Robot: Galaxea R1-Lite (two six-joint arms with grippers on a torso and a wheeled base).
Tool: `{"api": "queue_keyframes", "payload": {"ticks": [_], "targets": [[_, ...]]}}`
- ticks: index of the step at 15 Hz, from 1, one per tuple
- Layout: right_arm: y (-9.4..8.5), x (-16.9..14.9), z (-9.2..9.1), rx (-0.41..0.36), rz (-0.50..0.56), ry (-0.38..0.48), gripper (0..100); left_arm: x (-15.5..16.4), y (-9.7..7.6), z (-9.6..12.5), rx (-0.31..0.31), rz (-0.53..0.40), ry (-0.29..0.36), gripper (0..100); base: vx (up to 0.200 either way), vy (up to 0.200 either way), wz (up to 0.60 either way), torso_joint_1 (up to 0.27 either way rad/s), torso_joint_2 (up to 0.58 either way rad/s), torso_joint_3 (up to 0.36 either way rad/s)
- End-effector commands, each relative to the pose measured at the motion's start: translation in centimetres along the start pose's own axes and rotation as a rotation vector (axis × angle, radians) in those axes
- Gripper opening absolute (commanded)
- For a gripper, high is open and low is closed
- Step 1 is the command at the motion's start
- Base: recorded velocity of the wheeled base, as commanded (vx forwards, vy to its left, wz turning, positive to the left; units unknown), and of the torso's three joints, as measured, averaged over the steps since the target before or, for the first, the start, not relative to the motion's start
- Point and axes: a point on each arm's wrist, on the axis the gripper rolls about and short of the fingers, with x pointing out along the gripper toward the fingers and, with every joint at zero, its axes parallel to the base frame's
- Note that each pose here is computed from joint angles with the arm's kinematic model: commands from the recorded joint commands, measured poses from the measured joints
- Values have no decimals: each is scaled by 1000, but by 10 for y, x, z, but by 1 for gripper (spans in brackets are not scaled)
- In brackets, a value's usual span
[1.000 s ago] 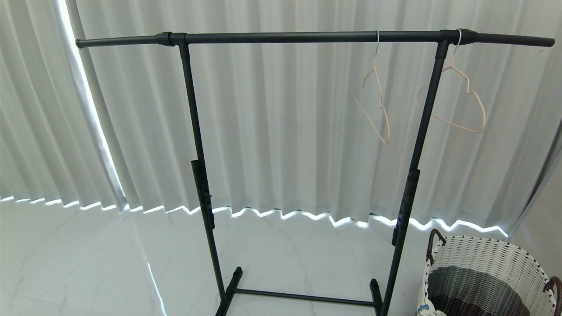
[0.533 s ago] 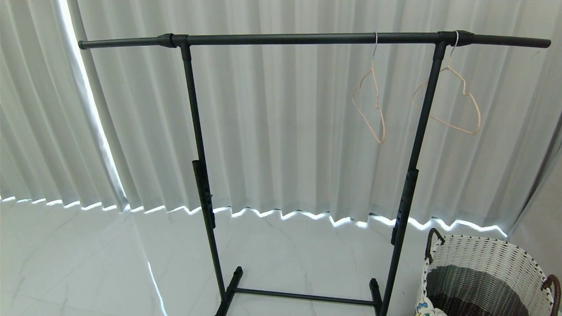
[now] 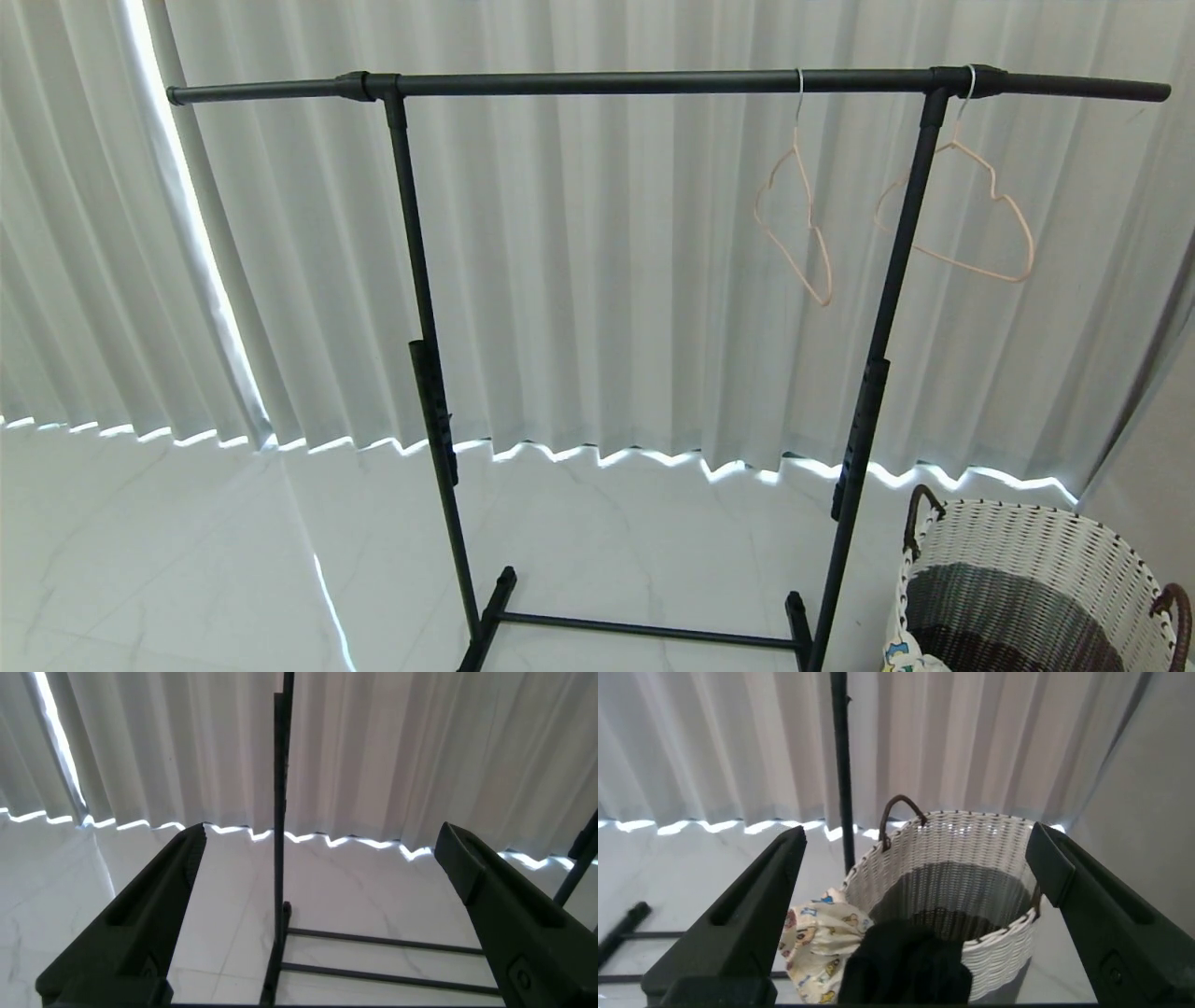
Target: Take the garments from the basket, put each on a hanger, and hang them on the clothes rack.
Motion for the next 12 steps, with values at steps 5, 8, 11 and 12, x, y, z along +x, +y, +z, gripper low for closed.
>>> {"api": "queue_keyframes", "payload": {"ticks": [5,8,11,12], "targets": [[0,-4,16,24,37,-56,100,0,0,0,-7,2,3,100,0,0,0,0,0,0],[0,-3,47,32,126,-3,100,0,0,0,-8,2,3,100,0,0,0,0,0,0],[2,20,47,-75,149,288,100,0,0,0,-10,2,3,100,0,0,0,0,0,0],[3,32,49,-103,154,382,100,0,0,0,-10,2,3,100,0,0,0,0,0,0]]}}
